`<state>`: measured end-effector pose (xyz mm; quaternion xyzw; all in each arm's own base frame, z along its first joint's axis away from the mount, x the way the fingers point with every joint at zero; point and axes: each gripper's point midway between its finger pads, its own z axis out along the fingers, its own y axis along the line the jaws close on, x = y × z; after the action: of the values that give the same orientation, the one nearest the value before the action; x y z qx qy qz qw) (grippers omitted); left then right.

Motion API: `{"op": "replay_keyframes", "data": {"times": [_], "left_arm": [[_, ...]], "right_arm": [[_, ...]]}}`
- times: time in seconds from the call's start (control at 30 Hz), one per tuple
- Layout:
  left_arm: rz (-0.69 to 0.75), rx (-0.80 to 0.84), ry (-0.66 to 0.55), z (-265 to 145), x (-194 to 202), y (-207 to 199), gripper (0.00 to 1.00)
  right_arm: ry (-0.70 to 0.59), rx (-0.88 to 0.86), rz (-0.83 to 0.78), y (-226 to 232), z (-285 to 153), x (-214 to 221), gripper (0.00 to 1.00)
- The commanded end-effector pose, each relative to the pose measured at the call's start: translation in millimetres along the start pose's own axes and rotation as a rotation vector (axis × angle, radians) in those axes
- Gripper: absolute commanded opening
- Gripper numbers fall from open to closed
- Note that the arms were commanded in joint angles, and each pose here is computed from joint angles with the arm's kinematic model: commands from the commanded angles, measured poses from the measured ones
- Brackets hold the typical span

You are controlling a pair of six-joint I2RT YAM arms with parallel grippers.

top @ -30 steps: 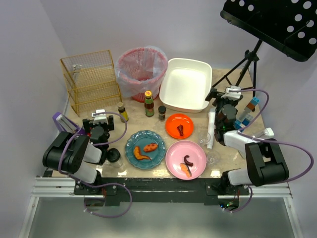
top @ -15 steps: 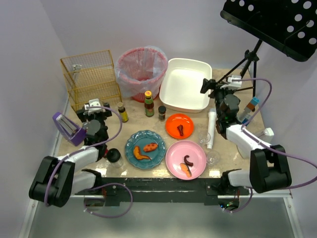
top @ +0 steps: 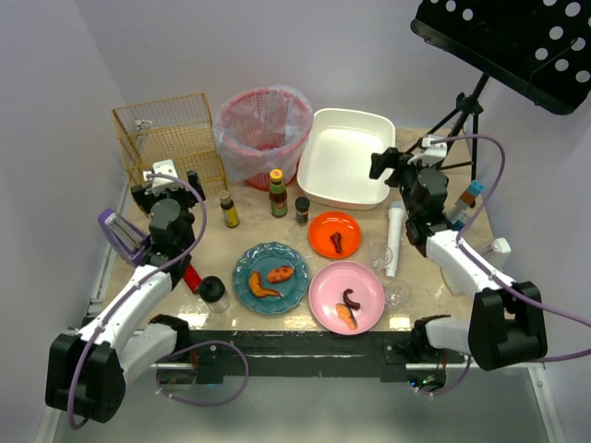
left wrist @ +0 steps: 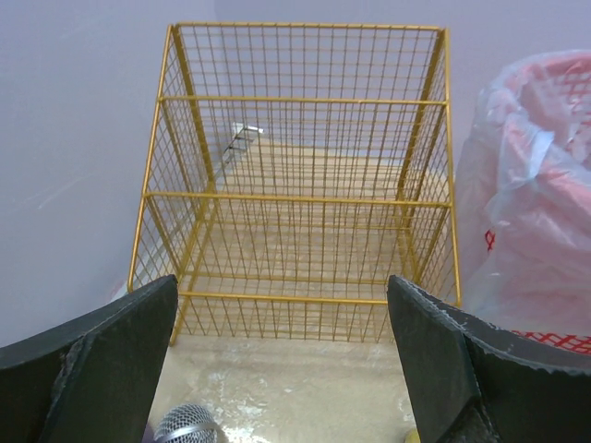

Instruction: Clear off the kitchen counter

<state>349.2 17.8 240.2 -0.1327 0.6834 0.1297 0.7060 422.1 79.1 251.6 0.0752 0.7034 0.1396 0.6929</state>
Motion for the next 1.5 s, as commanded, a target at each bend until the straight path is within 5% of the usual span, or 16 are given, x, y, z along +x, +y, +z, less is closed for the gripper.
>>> {"op": "replay_keyframes", "data": {"times": [0.0,0.3,0.9,1.07,1.47], "left_arm": [[0.048,0.084,0.058,-4.8,-21.0,-11.6,1.0],[0.025,0.229,0.084,-11.6,-72.1,-35.6,1.0],[-0.157,0.51,0.441,-23.1,-121.4,-112.7,1.0],[-0.235,0.618,0.563,-42.1,-94.9,-145.4,1.0],[-0.246,0.617,0.641,-63.6,-31.7,-178.4,1.0]], "right_arm": [[0.018,0.016,0.069,6.0,-2.7,-17.1,0.98],[0.079,0.081,0.106,-1.8,-10.7,-11.6,0.98],[0.162,0.161,0.162,-15.1,-13.0,15.8,0.98],[0.171,0.151,0.175,-12.6,-11.4,18.3,0.98],[0.171,0.139,0.177,-9.0,-11.7,12.9,0.98]]}}
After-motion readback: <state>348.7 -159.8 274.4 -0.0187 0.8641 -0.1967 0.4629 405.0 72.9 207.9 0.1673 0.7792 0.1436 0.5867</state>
